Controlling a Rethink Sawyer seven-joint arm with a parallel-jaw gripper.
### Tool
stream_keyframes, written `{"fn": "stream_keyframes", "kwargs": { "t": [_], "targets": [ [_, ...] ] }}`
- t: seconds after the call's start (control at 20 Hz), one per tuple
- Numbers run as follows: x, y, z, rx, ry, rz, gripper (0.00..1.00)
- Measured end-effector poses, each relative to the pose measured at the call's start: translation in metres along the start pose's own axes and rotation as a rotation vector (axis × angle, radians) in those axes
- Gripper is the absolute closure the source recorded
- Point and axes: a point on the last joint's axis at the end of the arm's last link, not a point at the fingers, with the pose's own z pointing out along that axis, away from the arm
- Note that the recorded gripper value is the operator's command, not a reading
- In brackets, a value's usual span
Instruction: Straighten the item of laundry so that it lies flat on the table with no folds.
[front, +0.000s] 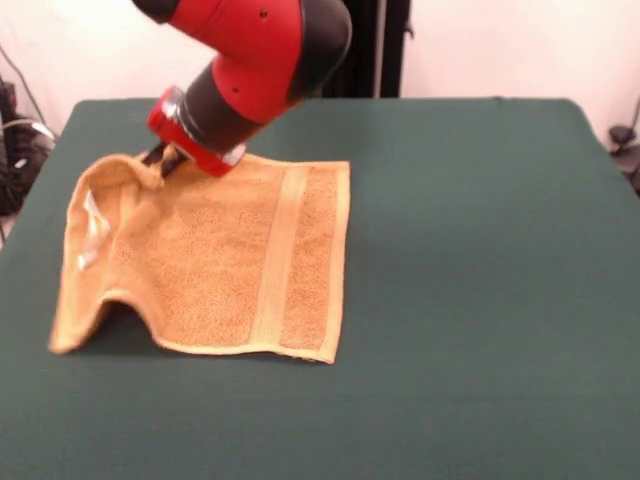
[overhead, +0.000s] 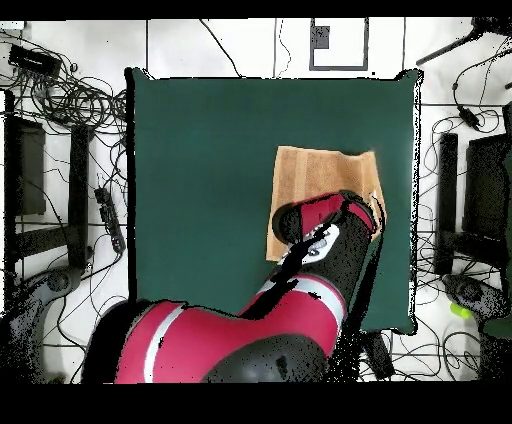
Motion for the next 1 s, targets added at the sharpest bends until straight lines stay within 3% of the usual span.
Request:
{"fn": "stream_keyframes", "kwargs": {
  "t": [0.4, 0.45, 1.0],
  "targets": [
    [0.057, -0.024, 0.012, 0.043, 0.036, -0.096, 1.0],
    [0.072, -0.028, 0.017, 0.052, 0.033, -0.138, 0.0],
    [0.105, -0.03, 0.032, 0.07, 0.054, -0.249, 0.0]
  ]
}}
